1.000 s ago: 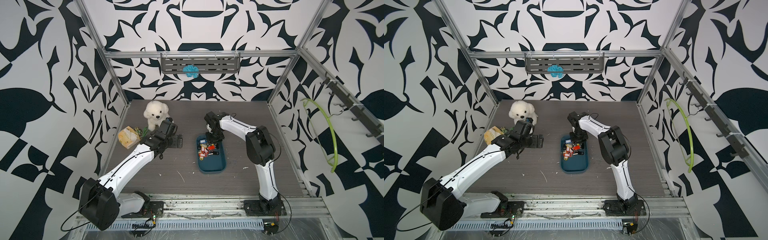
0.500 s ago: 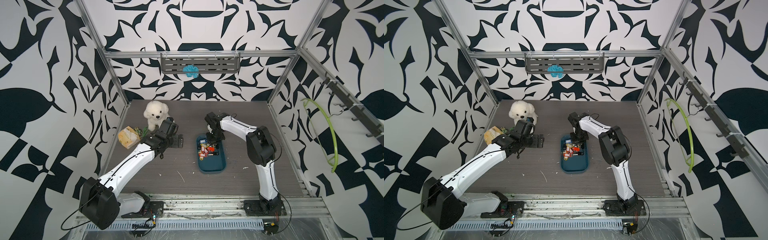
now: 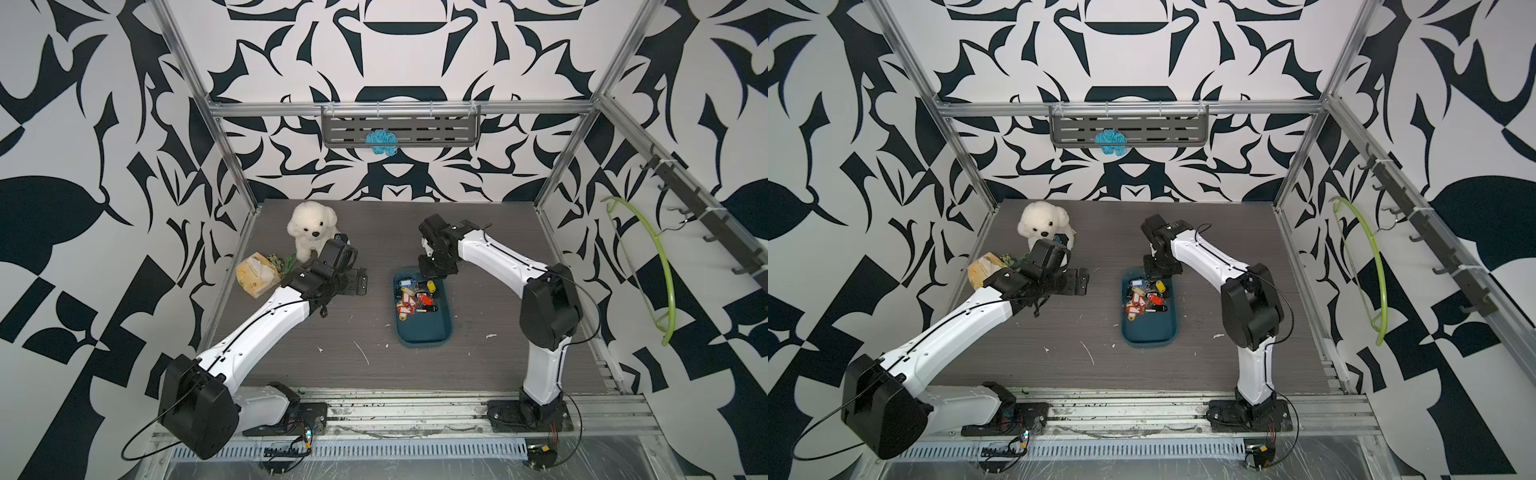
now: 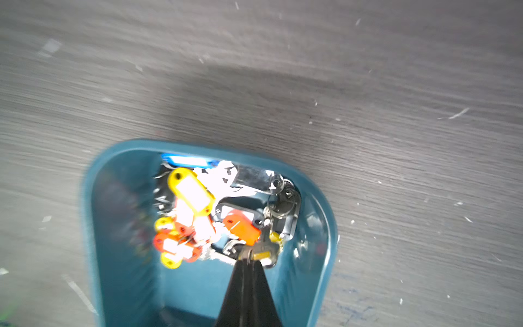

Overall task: Take the keys out of the storage box
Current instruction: Pick up the key from the storage box.

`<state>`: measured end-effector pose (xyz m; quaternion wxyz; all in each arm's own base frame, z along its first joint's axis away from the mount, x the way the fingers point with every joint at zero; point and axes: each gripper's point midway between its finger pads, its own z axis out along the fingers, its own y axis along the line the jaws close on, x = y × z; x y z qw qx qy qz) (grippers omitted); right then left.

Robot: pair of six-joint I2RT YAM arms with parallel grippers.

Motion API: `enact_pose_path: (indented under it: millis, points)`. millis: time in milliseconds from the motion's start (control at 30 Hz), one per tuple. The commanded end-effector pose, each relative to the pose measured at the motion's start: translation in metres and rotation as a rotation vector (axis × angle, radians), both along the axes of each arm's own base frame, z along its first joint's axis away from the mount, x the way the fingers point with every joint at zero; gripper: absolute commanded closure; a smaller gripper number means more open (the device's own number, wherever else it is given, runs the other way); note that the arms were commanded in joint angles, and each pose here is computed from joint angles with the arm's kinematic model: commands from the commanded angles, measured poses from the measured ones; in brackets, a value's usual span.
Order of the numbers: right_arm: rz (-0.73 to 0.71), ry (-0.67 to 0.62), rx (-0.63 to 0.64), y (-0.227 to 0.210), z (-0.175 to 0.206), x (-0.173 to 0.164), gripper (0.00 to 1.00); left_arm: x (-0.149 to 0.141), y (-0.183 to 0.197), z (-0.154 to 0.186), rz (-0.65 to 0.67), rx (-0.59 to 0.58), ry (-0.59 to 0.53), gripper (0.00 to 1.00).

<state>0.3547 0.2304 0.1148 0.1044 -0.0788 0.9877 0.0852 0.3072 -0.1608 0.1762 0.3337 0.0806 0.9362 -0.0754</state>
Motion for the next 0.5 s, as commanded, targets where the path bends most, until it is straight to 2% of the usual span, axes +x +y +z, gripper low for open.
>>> enact_pose_path:
  millis: [0,233,467]
  points:
    - [-0.025,-0.039,0.036,0.002,0.022,-0.004,1.0,0.0,-0.001,0.005,-0.009,0.007,-0.001,0.01]
    - [-0.09,-0.14,0.021,-0.016,0.051,0.002,1.0,-0.001,-0.003,0.005,-0.016,0.007,-0.001,0.01]
    - [-0.301,-0.16,0.003,-0.073,0.041,0.001,1.0,-0.002,-0.005,0.005,-0.022,0.008,0.0,0.01]
